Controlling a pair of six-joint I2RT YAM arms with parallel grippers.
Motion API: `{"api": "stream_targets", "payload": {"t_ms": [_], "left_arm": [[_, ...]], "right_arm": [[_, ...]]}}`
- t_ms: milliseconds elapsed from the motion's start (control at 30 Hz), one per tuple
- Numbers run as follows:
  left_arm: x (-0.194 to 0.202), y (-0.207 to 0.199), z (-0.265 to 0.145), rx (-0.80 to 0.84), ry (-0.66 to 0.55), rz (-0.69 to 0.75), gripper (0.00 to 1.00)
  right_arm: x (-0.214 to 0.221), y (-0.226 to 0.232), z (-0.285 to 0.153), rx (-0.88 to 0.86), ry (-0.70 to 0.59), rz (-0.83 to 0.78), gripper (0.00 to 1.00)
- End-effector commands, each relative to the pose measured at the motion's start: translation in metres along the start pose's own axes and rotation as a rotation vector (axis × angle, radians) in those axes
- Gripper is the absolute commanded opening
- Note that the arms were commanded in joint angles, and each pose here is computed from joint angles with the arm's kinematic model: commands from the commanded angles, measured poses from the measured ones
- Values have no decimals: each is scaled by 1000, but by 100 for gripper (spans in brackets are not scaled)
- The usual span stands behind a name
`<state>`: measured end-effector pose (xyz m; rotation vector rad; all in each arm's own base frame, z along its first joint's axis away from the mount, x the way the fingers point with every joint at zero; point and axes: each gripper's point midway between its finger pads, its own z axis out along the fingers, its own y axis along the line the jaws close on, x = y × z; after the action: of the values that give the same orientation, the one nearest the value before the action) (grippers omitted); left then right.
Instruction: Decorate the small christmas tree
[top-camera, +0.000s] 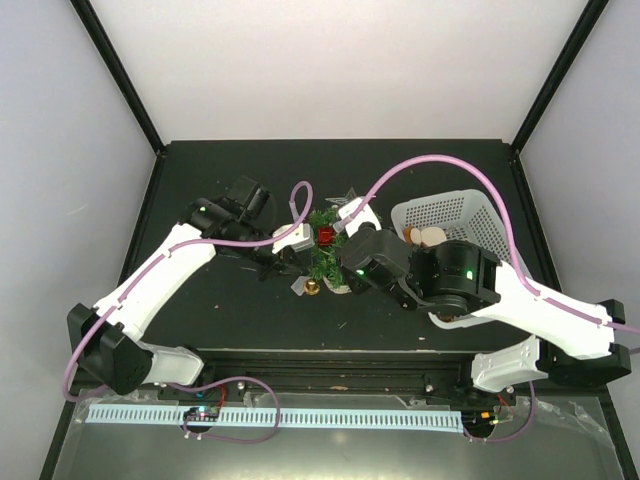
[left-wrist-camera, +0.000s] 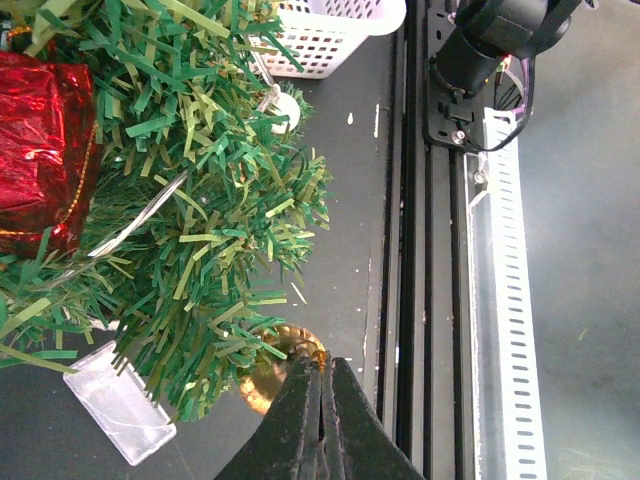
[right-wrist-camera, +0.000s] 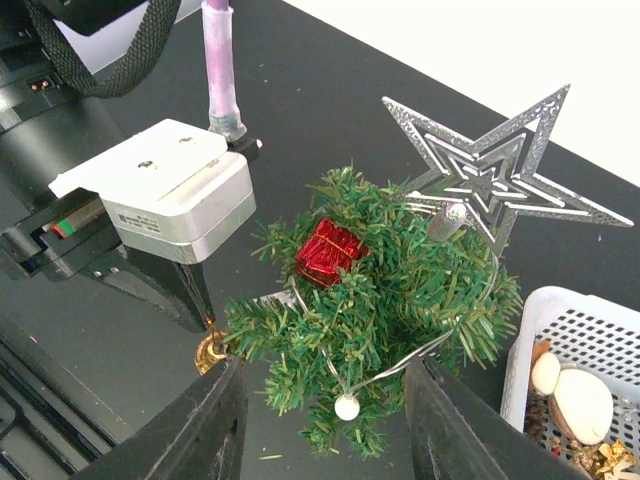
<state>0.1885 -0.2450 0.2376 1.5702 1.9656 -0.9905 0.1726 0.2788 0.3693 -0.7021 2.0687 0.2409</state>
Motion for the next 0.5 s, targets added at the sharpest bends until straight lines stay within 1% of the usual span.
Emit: {"api": "stream_targets", "payload": {"t_ms": [0,467], "left_arm": [[-5,-9,-6,6,-15,38,2],[3,7,7,-20,3,24,2]], "right_arm": [[0,-2,-2,-15,-8,34,46],[13,-4,-2,-20,20,52,46]]}}
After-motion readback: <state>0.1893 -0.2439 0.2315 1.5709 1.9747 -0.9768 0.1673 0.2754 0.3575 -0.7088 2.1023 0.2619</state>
